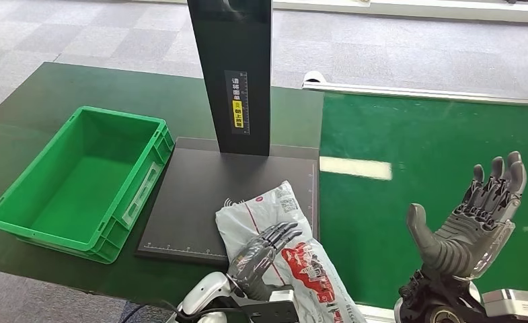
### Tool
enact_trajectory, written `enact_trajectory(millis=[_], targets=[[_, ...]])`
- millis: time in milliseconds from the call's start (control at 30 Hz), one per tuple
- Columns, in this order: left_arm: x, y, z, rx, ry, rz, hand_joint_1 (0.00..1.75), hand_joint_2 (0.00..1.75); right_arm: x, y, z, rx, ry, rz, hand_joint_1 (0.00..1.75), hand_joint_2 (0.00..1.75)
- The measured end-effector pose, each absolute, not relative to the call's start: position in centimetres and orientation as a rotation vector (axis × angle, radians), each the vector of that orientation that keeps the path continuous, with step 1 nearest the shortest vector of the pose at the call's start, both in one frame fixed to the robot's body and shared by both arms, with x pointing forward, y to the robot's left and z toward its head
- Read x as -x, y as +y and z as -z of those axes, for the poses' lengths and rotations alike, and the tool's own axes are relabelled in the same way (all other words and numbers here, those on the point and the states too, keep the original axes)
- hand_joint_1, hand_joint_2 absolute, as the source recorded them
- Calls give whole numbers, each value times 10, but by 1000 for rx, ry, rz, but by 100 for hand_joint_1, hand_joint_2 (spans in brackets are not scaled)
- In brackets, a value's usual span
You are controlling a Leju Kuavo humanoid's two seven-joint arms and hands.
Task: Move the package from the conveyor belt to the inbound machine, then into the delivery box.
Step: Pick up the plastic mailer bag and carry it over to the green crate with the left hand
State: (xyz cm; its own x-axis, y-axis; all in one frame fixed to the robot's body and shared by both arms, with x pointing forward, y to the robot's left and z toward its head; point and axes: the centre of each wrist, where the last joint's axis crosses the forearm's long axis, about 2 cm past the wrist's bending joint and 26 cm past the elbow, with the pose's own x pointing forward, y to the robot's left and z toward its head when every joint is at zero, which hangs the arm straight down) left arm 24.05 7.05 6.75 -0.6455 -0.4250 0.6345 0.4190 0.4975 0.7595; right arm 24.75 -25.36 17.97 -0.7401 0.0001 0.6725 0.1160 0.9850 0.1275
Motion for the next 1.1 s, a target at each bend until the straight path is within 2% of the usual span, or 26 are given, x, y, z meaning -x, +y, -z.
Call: enact_trajectory(millis=[167, 200, 300, 333, 1100], targets=[[-246, 66, -64, -41, -1855, 1318, 3, 175, -247, -254, -179, 88, -2394, 207, 0, 175], [-247, 66, -64, -49, -1847, 1332, 39, 175, -247, -254, -179, 90, -2394, 208, 0, 175], [-250, 63, -63, -61, -1834, 1359, 165, 175, -247, -254, -179, 96, -2393, 211, 0, 175], [-251, 62, -62, -64, -1832, 1363, 173, 175, -247, -254, -179, 97, -2393, 212, 0, 175], [-265, 58, -68, -96, -1835, 1381, 175, 175, -250, -252, -183, 89, -2403, 212, 0, 175]])
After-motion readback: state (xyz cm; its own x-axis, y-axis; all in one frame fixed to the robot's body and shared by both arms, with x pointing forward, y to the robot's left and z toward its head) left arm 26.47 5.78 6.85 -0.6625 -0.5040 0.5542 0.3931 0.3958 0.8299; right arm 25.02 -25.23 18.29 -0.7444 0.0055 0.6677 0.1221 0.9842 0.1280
